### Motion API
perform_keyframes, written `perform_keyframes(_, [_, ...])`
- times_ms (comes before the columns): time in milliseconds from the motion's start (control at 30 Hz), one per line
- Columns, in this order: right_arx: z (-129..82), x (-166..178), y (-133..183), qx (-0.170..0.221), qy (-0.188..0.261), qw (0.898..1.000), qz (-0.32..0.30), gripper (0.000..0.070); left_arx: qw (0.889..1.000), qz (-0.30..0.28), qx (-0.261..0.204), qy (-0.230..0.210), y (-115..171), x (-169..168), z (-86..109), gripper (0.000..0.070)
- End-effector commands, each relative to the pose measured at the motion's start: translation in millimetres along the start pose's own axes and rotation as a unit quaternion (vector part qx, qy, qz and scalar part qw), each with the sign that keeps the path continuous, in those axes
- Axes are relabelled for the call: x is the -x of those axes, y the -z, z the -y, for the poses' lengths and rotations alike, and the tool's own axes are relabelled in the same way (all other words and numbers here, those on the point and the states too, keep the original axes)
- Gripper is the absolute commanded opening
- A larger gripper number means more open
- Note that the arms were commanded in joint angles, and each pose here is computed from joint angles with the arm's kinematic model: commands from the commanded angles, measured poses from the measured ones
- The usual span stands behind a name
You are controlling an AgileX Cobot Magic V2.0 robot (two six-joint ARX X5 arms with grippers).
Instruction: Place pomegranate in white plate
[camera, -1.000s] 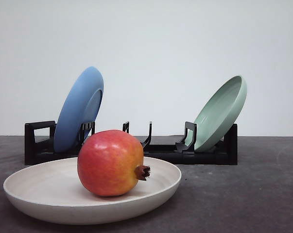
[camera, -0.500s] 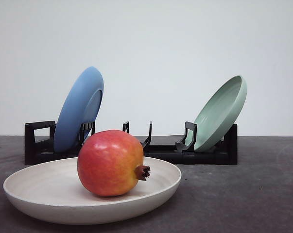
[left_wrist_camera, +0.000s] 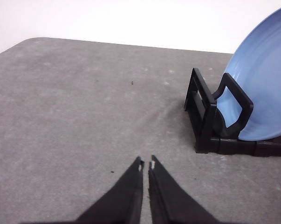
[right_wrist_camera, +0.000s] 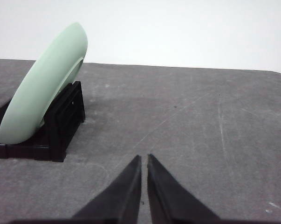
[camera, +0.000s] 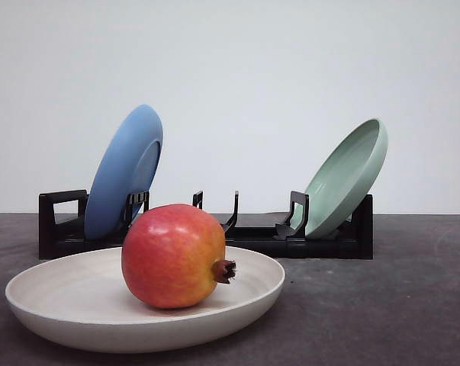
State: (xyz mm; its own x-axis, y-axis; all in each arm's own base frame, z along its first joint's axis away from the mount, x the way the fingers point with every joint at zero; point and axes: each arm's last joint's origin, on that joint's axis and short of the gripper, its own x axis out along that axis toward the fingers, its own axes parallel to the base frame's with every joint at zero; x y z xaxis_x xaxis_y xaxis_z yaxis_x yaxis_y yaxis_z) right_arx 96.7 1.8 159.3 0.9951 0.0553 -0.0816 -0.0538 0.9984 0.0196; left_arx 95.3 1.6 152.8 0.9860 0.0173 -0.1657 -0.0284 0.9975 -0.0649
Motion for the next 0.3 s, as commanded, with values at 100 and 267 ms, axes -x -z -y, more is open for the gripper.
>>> perform_keyframes(100, [0.2,-0.3,0.3,-0.005,0.001,1.0,0.004,0.0021,1.0,-0.006,-0.006,-0.002,3.4,-0.9,-0.5,0.0])
perform_keyframes(267, [0.2,-0.3,0.3,-0.005,0.001,1.0,0.004,0.0021,1.0,-0.006,-0.006,-0.002,3.4,-0.9,-0.5,0.0])
